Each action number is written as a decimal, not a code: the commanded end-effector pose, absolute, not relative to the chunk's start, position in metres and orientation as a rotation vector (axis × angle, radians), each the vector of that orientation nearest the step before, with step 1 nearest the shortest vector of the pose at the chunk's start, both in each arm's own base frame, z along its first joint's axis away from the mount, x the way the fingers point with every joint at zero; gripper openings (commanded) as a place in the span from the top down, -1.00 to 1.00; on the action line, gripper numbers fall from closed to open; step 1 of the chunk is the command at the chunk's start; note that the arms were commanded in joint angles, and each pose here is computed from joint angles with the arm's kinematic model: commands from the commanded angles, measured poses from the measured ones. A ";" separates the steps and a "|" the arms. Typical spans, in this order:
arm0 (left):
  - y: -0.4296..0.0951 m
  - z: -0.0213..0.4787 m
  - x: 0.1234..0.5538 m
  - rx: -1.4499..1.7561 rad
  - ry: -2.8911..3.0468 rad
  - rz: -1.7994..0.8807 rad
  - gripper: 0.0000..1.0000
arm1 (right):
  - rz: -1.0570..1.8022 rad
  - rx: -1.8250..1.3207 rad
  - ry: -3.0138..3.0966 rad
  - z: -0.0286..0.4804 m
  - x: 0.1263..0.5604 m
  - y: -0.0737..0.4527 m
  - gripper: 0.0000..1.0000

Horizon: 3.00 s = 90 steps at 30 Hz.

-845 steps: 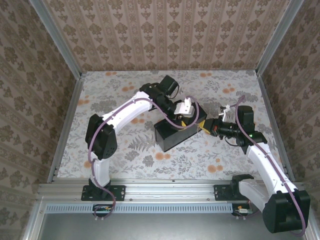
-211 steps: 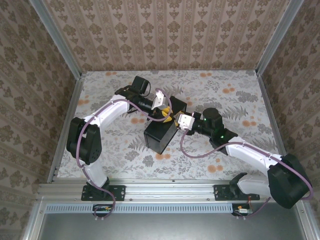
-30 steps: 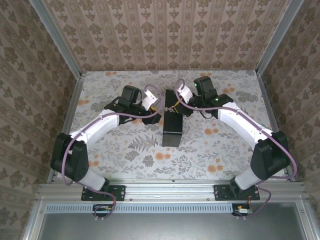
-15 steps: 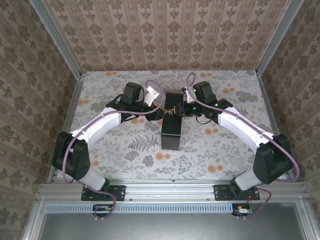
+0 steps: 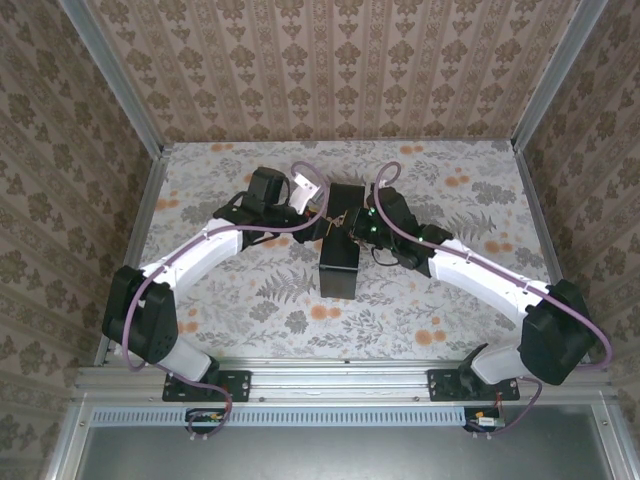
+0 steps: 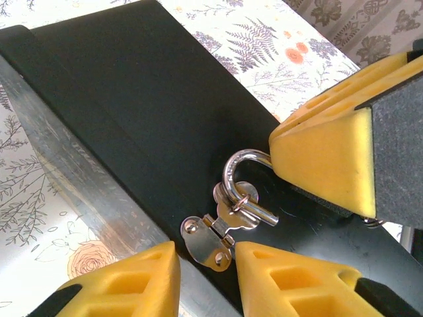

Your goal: Unlock the padlock with the key

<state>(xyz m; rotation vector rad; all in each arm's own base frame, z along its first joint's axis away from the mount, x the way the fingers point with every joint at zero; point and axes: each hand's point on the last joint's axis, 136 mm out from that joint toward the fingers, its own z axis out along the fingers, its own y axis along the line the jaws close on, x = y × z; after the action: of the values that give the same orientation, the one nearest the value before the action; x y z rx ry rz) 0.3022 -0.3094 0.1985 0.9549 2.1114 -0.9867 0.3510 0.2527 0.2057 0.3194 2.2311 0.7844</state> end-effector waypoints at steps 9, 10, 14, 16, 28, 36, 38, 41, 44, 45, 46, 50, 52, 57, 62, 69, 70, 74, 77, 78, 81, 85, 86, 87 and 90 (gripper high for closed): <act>-0.323 0.182 0.268 1.027 2.153 -1.156 0.38 | 0.689 0.379 2.066 0.203 0.377 0.263 1.00; -0.324 0.181 0.267 1.034 2.149 -1.166 0.38 | 0.690 0.366 2.044 0.203 0.379 0.264 1.00; -0.326 0.176 0.269 1.028 2.161 -1.175 0.39 | 0.720 0.387 2.024 0.197 0.388 0.272 1.00; -0.322 0.174 0.273 1.004 2.176 -1.156 0.39 | 0.731 0.403 2.004 0.200 0.391 0.273 1.00; -0.311 0.207 0.295 0.906 2.086 -1.219 0.26 | 0.591 0.470 1.902 0.251 0.403 0.147 0.99; -0.309 0.197 0.295 0.873 2.132 -1.211 0.26 | 0.377 0.542 2.107 0.126 0.397 0.062 1.00; -0.306 0.197 0.295 0.871 2.138 -1.192 0.26 | 0.369 0.550 2.174 0.090 0.394 0.054 0.97; -0.303 0.199 0.295 0.863 2.142 -1.172 0.25 | 0.347 0.578 2.232 0.062 0.389 0.046 0.90; -0.301 0.201 0.295 0.862 2.141 -1.160 0.24 | 0.343 0.557 2.282 0.048 0.389 0.047 0.67; -0.301 0.201 0.296 0.862 2.141 -1.155 0.24 | 0.341 0.558 2.294 0.046 0.389 0.047 0.53; -0.300 0.201 0.297 0.858 2.143 -1.142 0.24 | 0.343 0.554 2.305 0.045 0.388 0.047 0.37; -0.295 0.198 0.300 0.819 2.173 -1.107 0.23 | 0.376 0.486 2.277 0.072 0.392 0.050 0.12; -0.294 0.197 0.298 0.808 2.182 -1.112 0.23 | 0.392 0.414 2.261 0.094 0.393 0.056 0.10; -0.293 0.202 0.287 0.812 2.173 -1.157 0.23 | 0.842 0.251 2.274 0.101 0.380 0.134 0.55; -0.295 0.205 0.276 0.830 2.184 -1.175 0.24 | 1.080 0.177 2.243 0.103 0.365 0.195 0.82; -0.300 0.197 0.275 0.812 2.201 -1.191 0.25 | 1.152 0.075 2.264 0.112 0.354 0.241 0.85; -0.301 0.196 0.275 0.815 2.199 -1.193 0.25 | 1.160 0.056 2.270 0.111 0.353 0.249 0.84; -0.294 0.191 0.282 0.790 2.217 -1.162 0.28 | 1.181 0.010 2.282 0.110 0.355 0.275 0.84; -0.286 0.200 0.287 0.768 2.196 -1.147 0.29 | 1.202 -0.030 2.295 0.107 0.359 0.297 0.84; -0.284 0.205 0.287 0.770 2.186 -1.141 0.29 | 1.205 -0.037 2.292 0.107 0.361 0.303 0.83; -0.280 0.213 0.287 0.787 2.177 -1.112 0.29 | 1.224 -0.058 2.280 0.108 0.372 0.321 0.80; -0.277 0.210 0.291 0.801 2.202 -1.056 0.29 | 1.195 -0.064 2.311 0.107 0.387 0.330 0.77; -0.276 0.206 0.292 0.804 2.212 -1.051 0.29 | 1.169 -0.056 2.325 0.105 0.389 0.328 0.74; -0.276 0.204 0.293 0.804 2.219 -1.045 0.29 | 1.155 -0.058 2.332 0.105 0.390 0.326 0.73; -0.276 0.196 0.298 0.800 2.232 -1.040 0.30 | 1.066 -0.088 2.405 0.094 0.387 0.317 0.66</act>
<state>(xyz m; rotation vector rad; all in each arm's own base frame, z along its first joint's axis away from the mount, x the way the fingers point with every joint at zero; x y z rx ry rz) 0.3074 -0.2686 0.2101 0.7379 2.1871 -0.9977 0.3821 0.3032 0.0670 0.0229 2.4474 1.0735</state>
